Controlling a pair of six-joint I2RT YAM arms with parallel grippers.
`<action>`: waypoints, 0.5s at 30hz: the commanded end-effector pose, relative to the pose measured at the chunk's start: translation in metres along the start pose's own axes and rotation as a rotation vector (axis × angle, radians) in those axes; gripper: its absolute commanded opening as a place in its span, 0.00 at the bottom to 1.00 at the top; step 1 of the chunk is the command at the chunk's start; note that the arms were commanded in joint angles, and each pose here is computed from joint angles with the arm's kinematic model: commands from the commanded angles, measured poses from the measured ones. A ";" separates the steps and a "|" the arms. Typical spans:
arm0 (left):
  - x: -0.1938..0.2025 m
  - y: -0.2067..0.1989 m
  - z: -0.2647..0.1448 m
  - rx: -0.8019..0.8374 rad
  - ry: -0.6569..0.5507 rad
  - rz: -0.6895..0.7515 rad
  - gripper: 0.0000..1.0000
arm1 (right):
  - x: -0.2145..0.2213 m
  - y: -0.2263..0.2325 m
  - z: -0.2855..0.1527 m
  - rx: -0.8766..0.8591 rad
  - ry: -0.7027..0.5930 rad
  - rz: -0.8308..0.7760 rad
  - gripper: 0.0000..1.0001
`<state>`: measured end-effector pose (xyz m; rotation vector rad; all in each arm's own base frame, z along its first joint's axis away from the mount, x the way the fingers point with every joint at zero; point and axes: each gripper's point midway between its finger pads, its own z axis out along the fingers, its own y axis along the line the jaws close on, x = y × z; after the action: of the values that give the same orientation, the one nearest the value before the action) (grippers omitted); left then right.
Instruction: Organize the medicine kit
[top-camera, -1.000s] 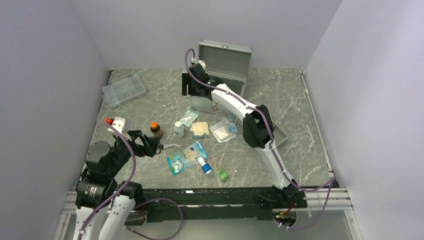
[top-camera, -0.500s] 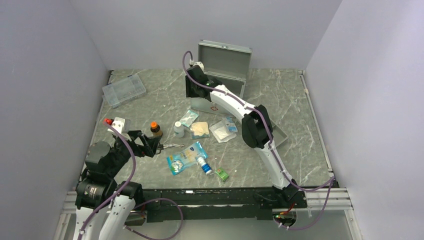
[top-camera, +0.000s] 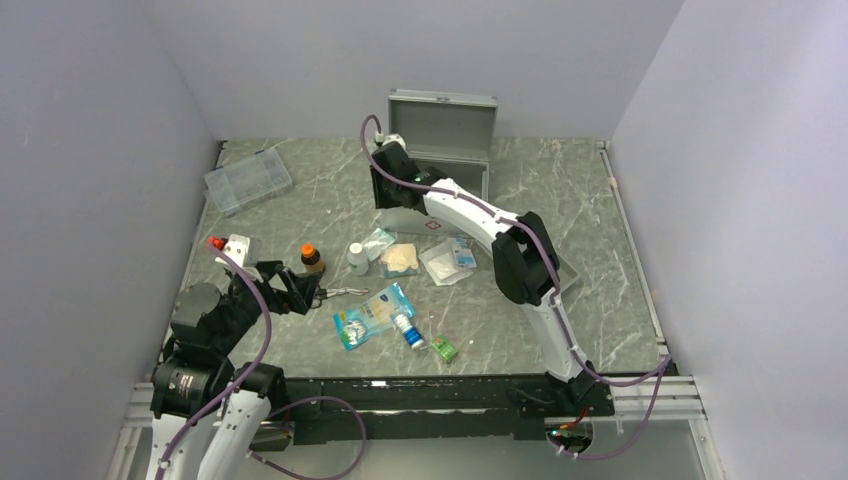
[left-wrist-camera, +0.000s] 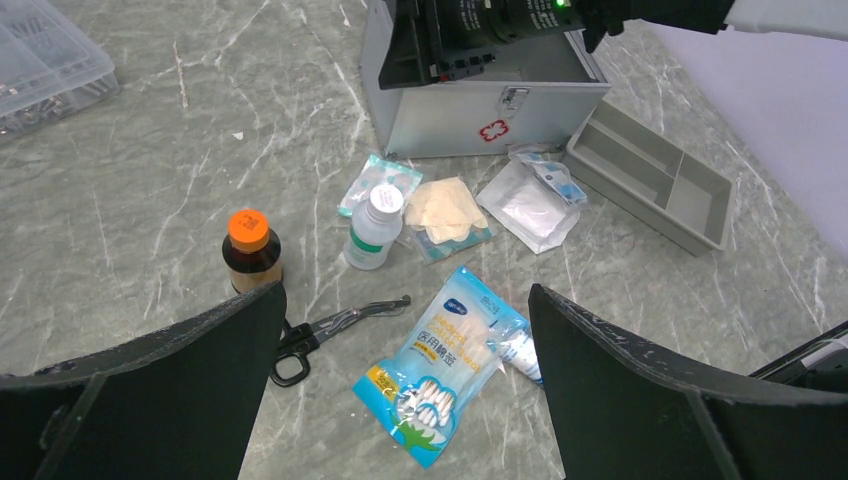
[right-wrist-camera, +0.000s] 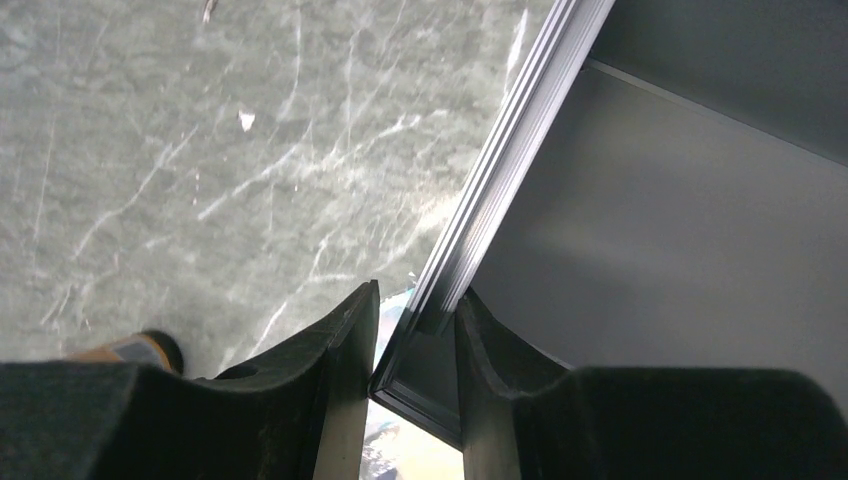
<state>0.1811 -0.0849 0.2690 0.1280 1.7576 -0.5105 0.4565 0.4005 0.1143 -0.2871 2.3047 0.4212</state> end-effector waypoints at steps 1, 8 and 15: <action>0.000 0.001 -0.001 -0.011 -0.003 -0.019 0.99 | 0.001 0.015 -0.028 -0.051 -0.010 -0.037 0.19; 0.000 0.002 0.000 -0.014 -0.001 -0.021 0.99 | 0.023 0.031 -0.051 -0.097 0.006 -0.090 0.19; 0.000 0.002 -0.001 -0.015 -0.002 -0.021 0.99 | 0.053 0.035 -0.062 -0.097 0.044 -0.135 0.20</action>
<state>0.1812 -0.0848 0.2688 0.1277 1.7580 -0.5101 0.3875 0.4000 0.1132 -0.4591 2.3194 0.4390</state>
